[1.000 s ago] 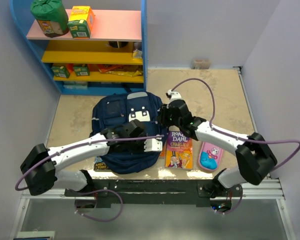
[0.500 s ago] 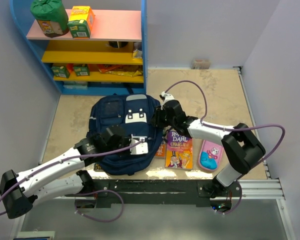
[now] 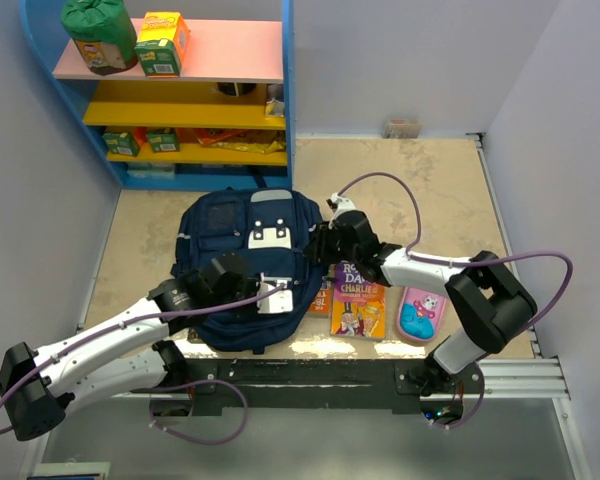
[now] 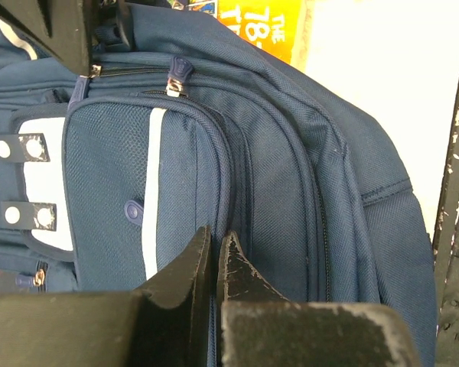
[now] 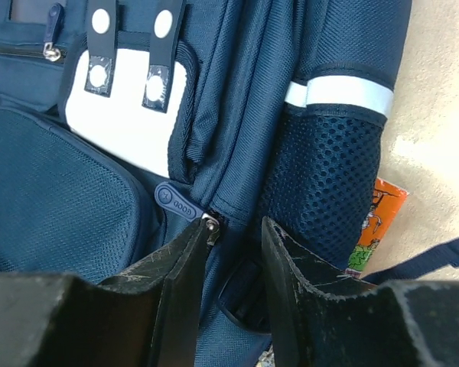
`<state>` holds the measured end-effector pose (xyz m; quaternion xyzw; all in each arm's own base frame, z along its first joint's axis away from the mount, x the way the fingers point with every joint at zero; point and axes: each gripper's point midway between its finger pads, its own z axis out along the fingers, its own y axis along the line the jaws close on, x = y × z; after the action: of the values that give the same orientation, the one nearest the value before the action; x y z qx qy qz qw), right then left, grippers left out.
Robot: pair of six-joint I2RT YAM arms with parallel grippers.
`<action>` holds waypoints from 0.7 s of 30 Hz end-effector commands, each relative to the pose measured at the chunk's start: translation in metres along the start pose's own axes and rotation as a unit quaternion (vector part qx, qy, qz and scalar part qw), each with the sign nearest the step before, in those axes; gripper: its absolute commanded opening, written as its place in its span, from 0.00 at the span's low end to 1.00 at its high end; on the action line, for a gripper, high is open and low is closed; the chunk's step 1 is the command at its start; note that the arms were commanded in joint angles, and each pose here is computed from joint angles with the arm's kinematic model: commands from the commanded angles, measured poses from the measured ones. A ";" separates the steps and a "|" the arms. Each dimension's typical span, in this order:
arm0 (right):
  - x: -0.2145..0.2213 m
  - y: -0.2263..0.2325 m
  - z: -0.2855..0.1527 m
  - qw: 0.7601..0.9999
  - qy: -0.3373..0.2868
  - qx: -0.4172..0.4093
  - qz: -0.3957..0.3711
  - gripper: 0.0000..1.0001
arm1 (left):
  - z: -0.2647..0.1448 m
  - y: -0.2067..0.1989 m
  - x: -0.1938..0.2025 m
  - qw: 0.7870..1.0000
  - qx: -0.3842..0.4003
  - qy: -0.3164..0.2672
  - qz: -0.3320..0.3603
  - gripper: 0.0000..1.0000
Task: Pack the student bag
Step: Unzip the student bag at the center of the board.
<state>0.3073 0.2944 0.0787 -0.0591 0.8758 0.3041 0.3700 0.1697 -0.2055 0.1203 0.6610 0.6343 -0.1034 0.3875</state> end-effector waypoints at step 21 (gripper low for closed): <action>-0.031 0.032 0.001 0.936 0.032 -0.083 -0.340 0.46 | -0.002 -0.009 0.003 0.999 0.040 -0.012 0.025 0.00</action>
<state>0.3192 0.2997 0.0958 -0.3067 0.8324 0.2217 0.4048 0.1665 -0.2040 0.1152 0.6855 0.6129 -0.1175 0.3750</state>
